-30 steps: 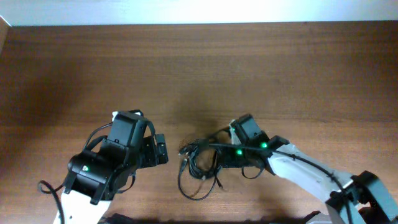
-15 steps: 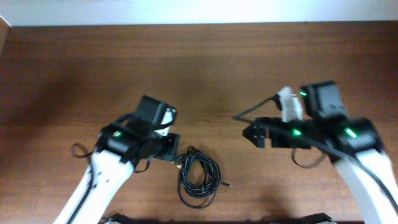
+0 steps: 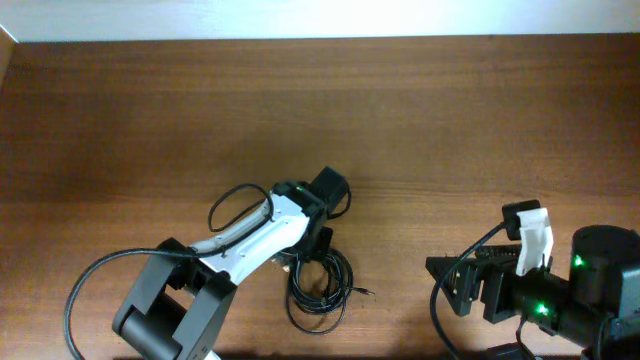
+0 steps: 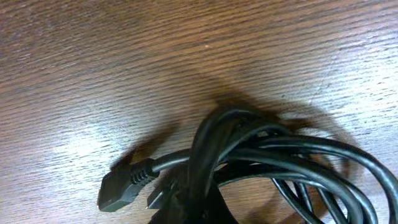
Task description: Untangle cables
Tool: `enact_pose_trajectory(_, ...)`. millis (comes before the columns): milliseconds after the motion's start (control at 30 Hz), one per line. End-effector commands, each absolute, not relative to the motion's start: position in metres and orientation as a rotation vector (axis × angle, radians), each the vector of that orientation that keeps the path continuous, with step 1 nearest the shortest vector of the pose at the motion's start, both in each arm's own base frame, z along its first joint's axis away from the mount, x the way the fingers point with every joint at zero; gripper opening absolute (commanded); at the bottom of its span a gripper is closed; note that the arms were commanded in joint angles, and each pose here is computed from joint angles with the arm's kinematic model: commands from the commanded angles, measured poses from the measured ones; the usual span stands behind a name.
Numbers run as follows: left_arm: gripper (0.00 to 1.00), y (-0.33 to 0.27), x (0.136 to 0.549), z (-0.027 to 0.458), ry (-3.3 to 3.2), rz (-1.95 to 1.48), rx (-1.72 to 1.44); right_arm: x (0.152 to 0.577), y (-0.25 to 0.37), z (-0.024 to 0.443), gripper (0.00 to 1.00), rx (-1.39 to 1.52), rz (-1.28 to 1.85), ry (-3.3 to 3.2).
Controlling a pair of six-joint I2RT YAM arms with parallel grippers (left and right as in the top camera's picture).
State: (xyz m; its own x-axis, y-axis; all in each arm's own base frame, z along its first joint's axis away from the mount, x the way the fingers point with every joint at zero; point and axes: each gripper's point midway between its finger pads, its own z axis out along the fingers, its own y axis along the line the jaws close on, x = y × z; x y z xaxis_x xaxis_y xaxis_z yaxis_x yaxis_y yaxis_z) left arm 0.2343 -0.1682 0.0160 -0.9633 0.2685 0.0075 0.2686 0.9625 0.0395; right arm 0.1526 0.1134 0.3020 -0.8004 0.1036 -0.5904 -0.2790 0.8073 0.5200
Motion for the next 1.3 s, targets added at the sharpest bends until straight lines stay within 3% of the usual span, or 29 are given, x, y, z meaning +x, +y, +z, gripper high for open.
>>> enact_pose_trajectory(0, 0.0, -0.168, 0.234, 0.023, -3.119, -0.069, -0.36, 0.154, 0.111, 0.303, 0.99, -0.071, 0.813, 2.377)
enact_pose_trajectory(100, 0.0, -0.186, 0.265, 0.109, -3.31, 0.109, -0.349, 0.147, 0.121, 0.306, 0.99, -0.076, 0.915, 2.384)
enact_pose_trajectory(200, 0.0, -0.189, 0.269, 0.202, -3.546, 0.396, -0.334, 0.141, 0.129, 0.31, 0.99, -0.102, 0.991, 2.38)
enact_pose_trajectory(300, 0.0, -0.168, 0.245, 0.275, -3.727, 0.655, -0.331, 0.142, 0.131, 0.295, 0.99, 0.292, 1.127, 2.482)
enact_pose_trajectory(400, 0.0, -0.152, 0.22, 0.315, -3.795, 0.902, -0.218, 0.162, 0.156, 0.298, 1.0, -0.133, 1.208, 2.306)
enact_pose_trajectory(433, 0.0, -0.151, 0.217, 0.316, -3.781, 0.931, -0.146, 0.16, 0.17, 0.306, 0.98, -0.347, 1.257, 2.198)
enact_pose_trajectory(600, 0.0, -0.182, 0.199, 0.31, -3.558, 1.161, -0.292, 0.17, 0.203, 0.317, 0.93, -0.668, 1.218, 2.019)
enact_pose_trajectory(667, 0.0, -0.186, 0.195, 0.309, -3.519, 1.197, -0.318, 0.191, 0.218, 0.299, 0.85, -0.67, 1.097, 2.067)
enact_pose_trajectory(767, 0.0, -0.187, 0.189, 0.307, -3.488, 1.197, -0.33, 0.213, 0.227, 0.27, 0.66, -0.639, 0.924, 2.164)
enact_pose_trajectory(867, 0.0, -0.178, 0.188, 0.301, -3.513, 1.119, -0.3, 0.208, 0.234, 0.277, 0.05, -0.669, 0.951, 2.134)
enact_pose_trajectory(967, 0.0, -0.136, 0.207, 0.288, -3.727, 0.688, -0.108, 0.191, 0.221, 0.332, 0.04, -0.643, 0.989, 1.977)
enact_pose_trajectory(1100, 0.0, -0.125, 0.216, 0.288, -3.789, 0.569, -0.048, 0.138, 0.19, 0.392, 0.04, -0.662, 1.035, 1.723)
enact_pose_trajectory(1267, 0.0, -0.129, 0.222, 0.28, -3.762, 0.548, 0.011, 0.125, 0.17, 0.374, 0.08, -0.617, 0.974, 1.798)
